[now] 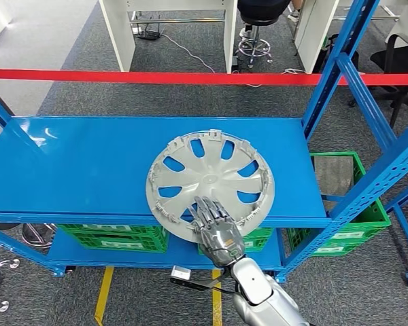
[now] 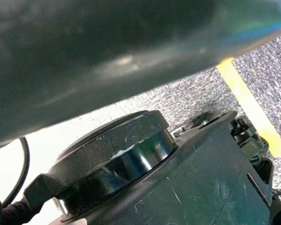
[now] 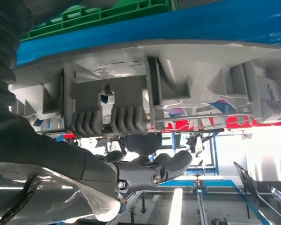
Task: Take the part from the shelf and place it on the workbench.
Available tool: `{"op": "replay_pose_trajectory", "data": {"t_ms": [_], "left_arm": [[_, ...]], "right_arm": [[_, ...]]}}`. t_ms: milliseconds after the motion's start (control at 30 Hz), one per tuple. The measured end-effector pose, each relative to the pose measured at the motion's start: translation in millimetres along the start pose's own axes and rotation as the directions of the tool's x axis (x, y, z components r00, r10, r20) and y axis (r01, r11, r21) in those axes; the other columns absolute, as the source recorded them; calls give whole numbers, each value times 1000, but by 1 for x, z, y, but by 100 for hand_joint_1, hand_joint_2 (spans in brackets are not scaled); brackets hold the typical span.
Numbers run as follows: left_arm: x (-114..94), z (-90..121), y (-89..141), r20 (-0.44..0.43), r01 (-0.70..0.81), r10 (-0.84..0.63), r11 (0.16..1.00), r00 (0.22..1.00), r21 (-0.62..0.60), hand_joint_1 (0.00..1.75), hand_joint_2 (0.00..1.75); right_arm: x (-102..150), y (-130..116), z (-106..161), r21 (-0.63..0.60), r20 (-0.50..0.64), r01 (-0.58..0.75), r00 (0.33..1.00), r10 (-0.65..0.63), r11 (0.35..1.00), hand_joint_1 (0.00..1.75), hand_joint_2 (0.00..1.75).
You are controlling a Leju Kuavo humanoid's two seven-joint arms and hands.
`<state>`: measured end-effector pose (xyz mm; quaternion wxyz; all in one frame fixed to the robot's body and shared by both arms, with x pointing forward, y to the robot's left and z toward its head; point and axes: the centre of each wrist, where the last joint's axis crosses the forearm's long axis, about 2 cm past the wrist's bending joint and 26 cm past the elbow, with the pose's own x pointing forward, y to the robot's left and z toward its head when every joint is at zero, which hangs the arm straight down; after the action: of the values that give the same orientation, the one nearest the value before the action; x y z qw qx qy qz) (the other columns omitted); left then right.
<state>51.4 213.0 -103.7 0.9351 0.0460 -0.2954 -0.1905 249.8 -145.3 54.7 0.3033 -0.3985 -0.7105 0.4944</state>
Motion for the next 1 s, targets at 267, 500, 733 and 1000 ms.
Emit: {"op": "replay_pose_trajectory", "data": {"t_ms": [267, 500, 733, 1000], "left_arm": [[0, 0, 0, 0, 0, 0, 1000, 1000, 0, 0, 0], [0, 0, 0, -1, -5, 5, 1000, 1000, 3, 0, 0], [-1, 0, 0, 3, -18, 18, 1000, 1000, 9, 0, 0], [-1, 0, 1, 0, -29, 29, 999, 1000, 14, 0, 0]], "right_arm": [[1, 0, -1, -3, 3, -6, 1000, 6, 1000, 133, 175], [7, -5, -6, -24, 21, -13, 1000, 13, 1000, 175, 175], [16, -14, -12, -74, 62, -17, 998, 21, 997, 175, 175], [19, -18, -13, -92, 82, -16, 996, 24, 996, 175, 175]]}}
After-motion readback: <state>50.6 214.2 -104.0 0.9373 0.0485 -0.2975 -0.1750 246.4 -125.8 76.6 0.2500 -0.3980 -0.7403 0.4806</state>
